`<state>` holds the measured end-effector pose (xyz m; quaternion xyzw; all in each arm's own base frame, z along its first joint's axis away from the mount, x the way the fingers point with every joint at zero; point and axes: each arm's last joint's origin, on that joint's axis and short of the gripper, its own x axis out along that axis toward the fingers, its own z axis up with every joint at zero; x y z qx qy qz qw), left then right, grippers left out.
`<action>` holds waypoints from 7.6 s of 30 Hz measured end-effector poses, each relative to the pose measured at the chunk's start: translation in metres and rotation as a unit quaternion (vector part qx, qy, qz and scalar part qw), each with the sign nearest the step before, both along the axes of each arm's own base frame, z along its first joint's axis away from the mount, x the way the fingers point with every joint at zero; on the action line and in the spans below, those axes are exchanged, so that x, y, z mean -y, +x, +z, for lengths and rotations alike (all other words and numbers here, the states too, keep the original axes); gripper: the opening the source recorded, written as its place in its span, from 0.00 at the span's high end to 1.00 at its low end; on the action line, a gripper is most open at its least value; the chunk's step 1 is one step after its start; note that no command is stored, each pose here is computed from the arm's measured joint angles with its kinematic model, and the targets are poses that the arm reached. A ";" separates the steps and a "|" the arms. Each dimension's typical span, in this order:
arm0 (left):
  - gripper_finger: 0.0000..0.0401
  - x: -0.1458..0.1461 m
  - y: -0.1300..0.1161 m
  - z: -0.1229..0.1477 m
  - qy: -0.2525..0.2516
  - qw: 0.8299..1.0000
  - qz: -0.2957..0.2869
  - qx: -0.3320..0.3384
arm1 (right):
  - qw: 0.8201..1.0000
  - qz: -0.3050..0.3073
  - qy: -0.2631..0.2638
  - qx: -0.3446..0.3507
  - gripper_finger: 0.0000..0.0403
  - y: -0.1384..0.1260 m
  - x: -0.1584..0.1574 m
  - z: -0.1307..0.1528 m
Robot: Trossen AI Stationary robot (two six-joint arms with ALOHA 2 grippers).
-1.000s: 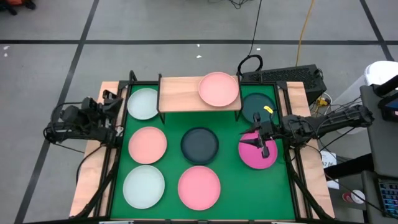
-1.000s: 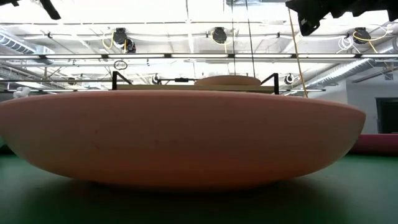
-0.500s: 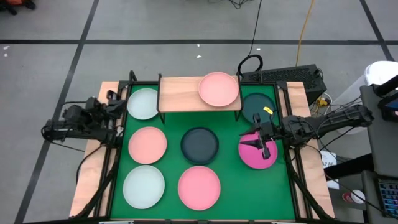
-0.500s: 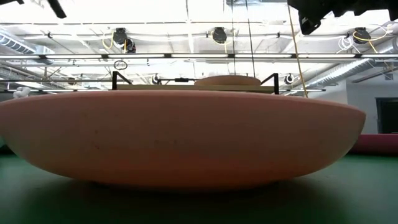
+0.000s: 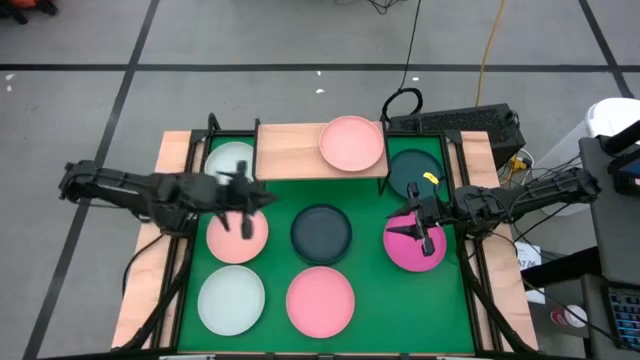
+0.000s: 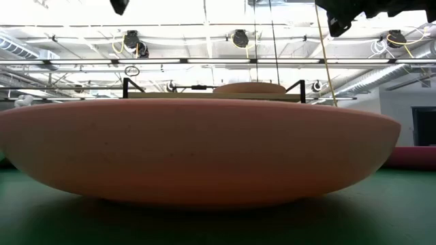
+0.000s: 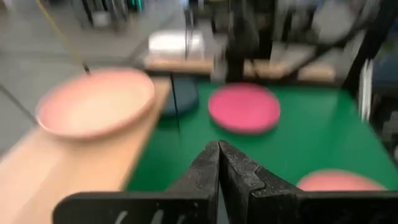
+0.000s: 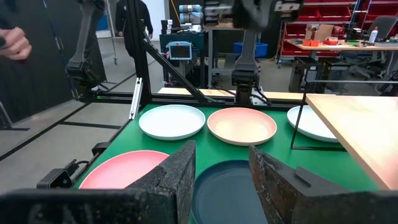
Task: Place and stack plates onto a shelf
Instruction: Stack the green plate on top of the light orange plate on the shelf, then stack the green plate on top of the black plate on the shelf
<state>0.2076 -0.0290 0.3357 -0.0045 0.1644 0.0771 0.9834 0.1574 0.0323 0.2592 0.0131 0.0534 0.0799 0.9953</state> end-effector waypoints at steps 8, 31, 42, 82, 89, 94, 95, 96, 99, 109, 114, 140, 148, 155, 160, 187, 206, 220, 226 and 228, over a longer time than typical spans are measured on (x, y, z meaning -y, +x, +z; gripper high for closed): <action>0.97 0.033 0.045 -0.009 0.050 0.981 -0.009 -0.187 | 1.000 0.001 -0.010 0.002 0.68 0.000 0.000 0.000; 0.78 0.072 0.105 -0.084 0.123 0.939 -0.111 -0.301 | 1.000 0.003 -0.026 0.005 0.68 0.000 0.000 0.000; 0.78 0.079 0.114 -0.137 0.183 0.877 -0.158 -0.415 | 1.000 0.002 -0.026 0.006 0.68 0.000 0.000 0.000; 0.92 0.076 0.132 -0.185 0.231 0.839 -0.178 -0.459 | 1.000 0.000 -0.023 0.004 0.68 0.000 0.000 0.000; 0.98 0.075 0.132 -0.183 0.241 0.838 -0.168 -0.460 | 1.000 0.001 -0.023 0.004 0.68 0.000 0.000 0.000; 0.98 0.085 0.135 -0.146 0.246 0.858 -0.163 -0.420 | 1.000 0.001 -0.022 0.016 0.68 -0.004 0.001 0.004; 0.98 0.087 0.135 -0.137 0.254 0.859 -0.161 -0.414 | 1.000 0.001 -0.021 0.020 0.68 -0.006 0.001 0.005; 0.98 0.089 0.137 -0.126 0.262 0.863 -0.158 -0.403 | 0.999 0.001 -0.020 0.027 0.68 -0.008 0.002 0.007; 0.98 0.094 0.139 -0.098 0.286 0.867 -0.153 -0.377 | 0.999 0.001 -0.018 0.042 0.68 -0.013 0.003 0.011; 0.98 0.033 0.161 -0.025 0.388 0.838 -0.120 -0.365 | 0.995 0.000 -0.018 0.103 0.68 -0.031 0.007 0.025; 0.98 -0.029 0.172 -0.001 0.390 0.842 -0.116 -0.354 | 0.993 0.000 -0.016 0.114 0.68 -0.035 0.008 0.027; 0.98 -0.116 0.175 0.007 0.377 0.858 -0.162 -0.309 | 0.993 -0.004 -0.018 0.121 0.68 -0.035 0.008 0.028; 0.89 -0.122 0.192 -0.013 0.362 0.866 -0.141 -0.314 | 0.993 -0.004 -0.012 0.121 0.68 -0.035 0.008 0.028; 0.87 -0.124 0.194 -0.019 0.373 0.856 -0.126 -0.337 | 0.993 -0.003 -0.007 0.116 0.68 -0.035 0.008 0.028; 0.87 -0.124 0.193 -0.019 0.369 0.856 -0.124 -0.341 | 0.993 -0.003 -0.010 0.116 0.68 -0.035 0.008 0.028; 0.69 -0.114 0.194 -0.019 0.377 0.849 -0.079 -0.362 | 0.993 -0.003 -0.011 0.114 0.68 -0.035 0.008 0.027; 0.66 -0.070 0.176 0.025 0.374 0.879 -0.002 -0.294 | 0.994 -0.003 -0.009 0.108 0.68 -0.035 0.008 0.026; 0.66 -0.025 0.101 0.079 0.224 0.964 0.022 -0.144 | 0.992 -0.119 -0.026 -0.025 0.68 -0.034 0.014 0.000; 0.66 -0.013 0.081 0.048 0.195 0.978 0.038 -0.056 | 0.975 -0.166 -0.033 -0.141 0.68 -0.035 0.017 -0.023; 0.66 -0.009 0.075 0.035 0.177 0.983 0.044 -0.017 | 0.968 -0.175 -0.025 -0.175 0.68 -0.034 0.018 -0.030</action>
